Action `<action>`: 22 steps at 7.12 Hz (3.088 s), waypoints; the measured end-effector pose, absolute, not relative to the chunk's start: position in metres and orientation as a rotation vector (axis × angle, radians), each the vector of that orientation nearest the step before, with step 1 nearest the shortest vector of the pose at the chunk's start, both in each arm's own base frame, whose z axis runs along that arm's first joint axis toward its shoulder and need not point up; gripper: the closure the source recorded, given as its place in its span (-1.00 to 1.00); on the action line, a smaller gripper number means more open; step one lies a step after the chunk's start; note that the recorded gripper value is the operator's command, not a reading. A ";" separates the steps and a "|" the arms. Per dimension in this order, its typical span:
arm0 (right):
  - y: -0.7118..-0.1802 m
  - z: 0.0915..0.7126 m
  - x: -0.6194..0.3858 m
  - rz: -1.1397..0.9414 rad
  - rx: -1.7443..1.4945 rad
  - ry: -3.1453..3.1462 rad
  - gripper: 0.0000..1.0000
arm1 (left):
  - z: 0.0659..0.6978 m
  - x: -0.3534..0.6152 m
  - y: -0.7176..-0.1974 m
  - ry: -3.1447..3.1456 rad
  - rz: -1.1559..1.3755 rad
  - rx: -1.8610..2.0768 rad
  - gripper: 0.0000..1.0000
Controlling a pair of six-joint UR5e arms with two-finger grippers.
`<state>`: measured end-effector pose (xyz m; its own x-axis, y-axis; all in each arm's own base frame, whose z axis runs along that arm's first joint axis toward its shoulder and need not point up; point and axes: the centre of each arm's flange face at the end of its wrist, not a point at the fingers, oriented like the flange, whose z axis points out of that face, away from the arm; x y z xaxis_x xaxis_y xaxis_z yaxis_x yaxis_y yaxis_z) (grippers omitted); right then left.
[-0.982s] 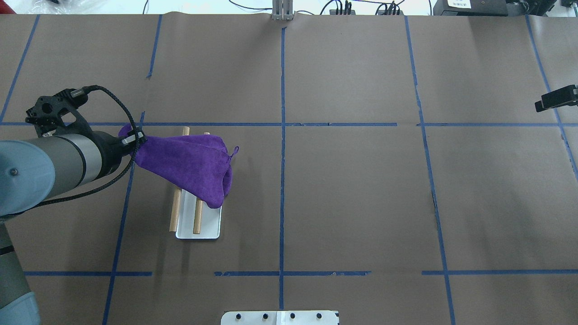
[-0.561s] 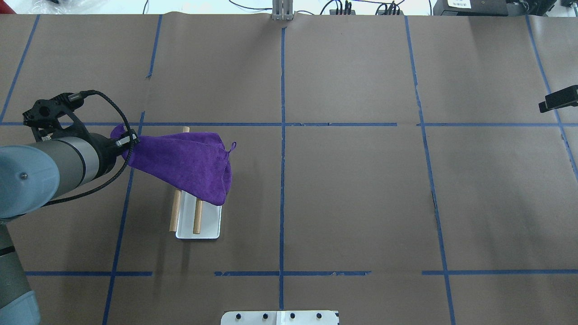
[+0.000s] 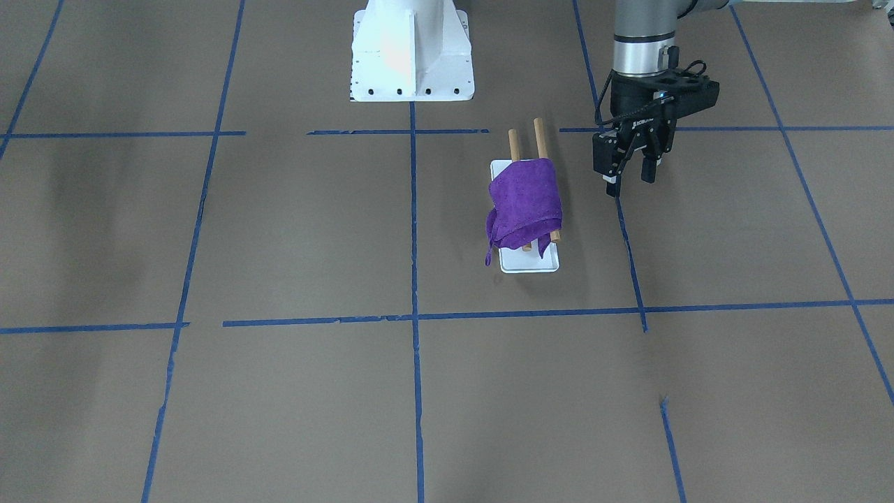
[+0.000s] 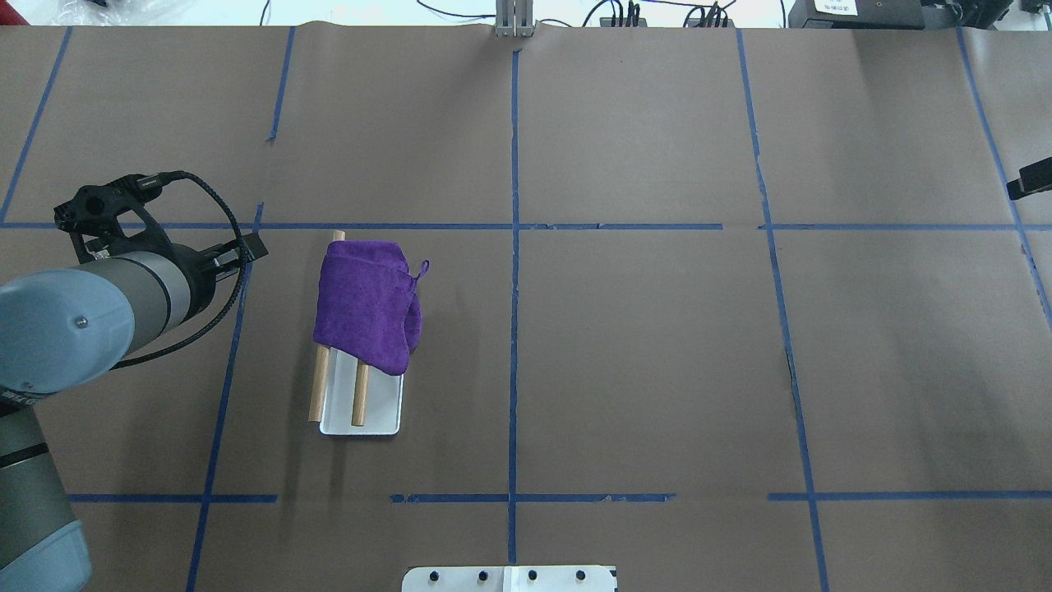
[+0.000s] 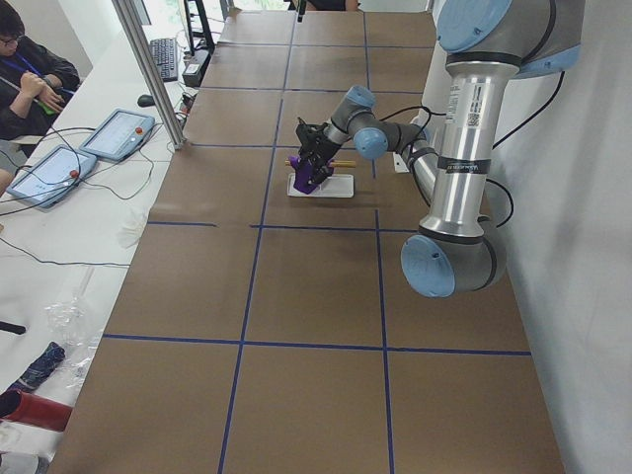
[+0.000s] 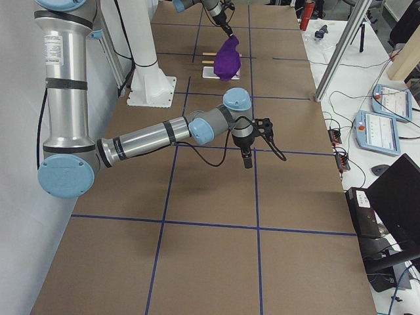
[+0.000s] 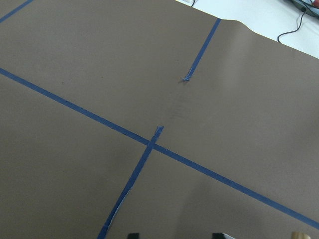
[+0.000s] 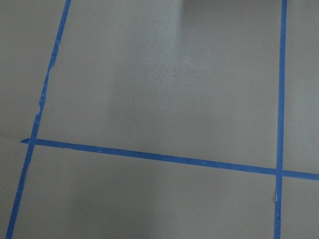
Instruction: Hang towel on rack
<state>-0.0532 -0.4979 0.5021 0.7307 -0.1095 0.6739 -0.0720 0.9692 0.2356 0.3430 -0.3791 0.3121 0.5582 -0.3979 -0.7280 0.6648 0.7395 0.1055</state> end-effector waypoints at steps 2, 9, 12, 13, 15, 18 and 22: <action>-0.500 0.533 -0.035 -0.059 0.229 -0.732 -1.00 | 0.318 0.339 -0.384 0.696 -0.532 0.435 -1.00; -0.483 0.654 0.044 -0.145 0.032 -0.690 -1.00 | 0.438 0.106 -0.542 0.600 0.042 0.288 -1.00; -0.472 0.648 0.047 -0.119 0.026 -0.735 -1.00 | 0.532 0.006 -0.526 0.678 0.114 0.122 -1.00; -0.471 0.641 0.048 -0.109 0.031 -0.767 -1.00 | 0.564 -0.023 -0.515 0.678 0.121 0.088 -1.00; -0.464 0.642 0.047 -0.053 0.004 -0.882 -1.00 | 0.619 -0.052 -0.500 0.683 0.115 0.023 -1.00; -0.457 0.656 0.047 -0.025 -0.027 -0.910 -1.00 | 0.646 -0.053 -0.485 0.735 0.102 -0.021 -1.00; -0.461 0.643 0.069 -0.003 0.028 -0.893 -1.00 | 0.645 -0.052 -0.484 0.744 0.102 -0.017 -1.00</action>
